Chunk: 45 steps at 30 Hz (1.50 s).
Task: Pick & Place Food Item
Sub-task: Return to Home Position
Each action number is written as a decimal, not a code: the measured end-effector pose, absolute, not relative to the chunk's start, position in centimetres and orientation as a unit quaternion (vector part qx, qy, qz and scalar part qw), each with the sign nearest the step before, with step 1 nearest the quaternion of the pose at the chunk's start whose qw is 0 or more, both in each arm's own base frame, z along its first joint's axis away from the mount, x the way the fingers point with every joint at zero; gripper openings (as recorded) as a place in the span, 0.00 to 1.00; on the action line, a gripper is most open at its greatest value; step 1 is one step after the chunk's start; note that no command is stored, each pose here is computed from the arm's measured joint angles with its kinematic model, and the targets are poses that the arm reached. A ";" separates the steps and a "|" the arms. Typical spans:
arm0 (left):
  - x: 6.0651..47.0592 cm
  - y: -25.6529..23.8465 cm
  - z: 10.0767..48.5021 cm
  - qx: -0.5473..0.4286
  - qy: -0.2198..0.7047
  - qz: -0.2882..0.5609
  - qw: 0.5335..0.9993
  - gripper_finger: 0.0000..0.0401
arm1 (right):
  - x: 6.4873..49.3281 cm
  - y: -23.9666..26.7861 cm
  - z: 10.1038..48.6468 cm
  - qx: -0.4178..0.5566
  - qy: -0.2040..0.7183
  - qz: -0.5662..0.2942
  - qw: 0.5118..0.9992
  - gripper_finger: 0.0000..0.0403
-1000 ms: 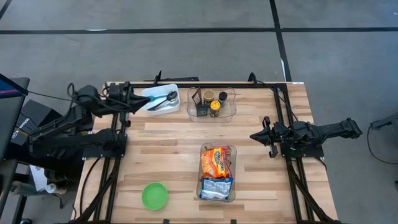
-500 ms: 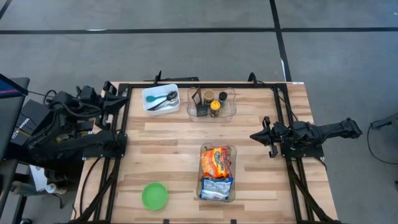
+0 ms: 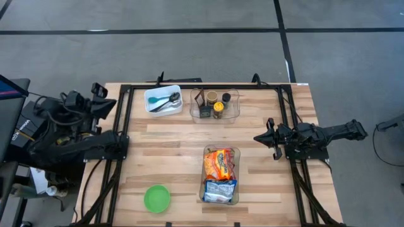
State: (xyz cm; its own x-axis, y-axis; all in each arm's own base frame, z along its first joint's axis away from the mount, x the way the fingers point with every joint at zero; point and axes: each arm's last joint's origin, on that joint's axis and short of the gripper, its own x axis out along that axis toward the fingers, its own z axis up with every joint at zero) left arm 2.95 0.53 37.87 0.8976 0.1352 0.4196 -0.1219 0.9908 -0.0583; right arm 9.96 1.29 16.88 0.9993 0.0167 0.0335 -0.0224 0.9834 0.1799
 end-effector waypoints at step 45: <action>3.2 0.6 33.5 0.023 -0.234 0.072 0.969 0.00 | 10.0 1.3 16.9 0.091 -0.016 0.010 0.996 0.00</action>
State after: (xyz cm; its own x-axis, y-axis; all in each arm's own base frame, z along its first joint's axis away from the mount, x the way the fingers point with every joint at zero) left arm 3.16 0.62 33.52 0.8799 0.1288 0.4573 -0.1503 0.9886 0.0107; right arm 9.95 1.29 16.88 0.9993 0.0165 0.0337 -0.0223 0.9834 0.1799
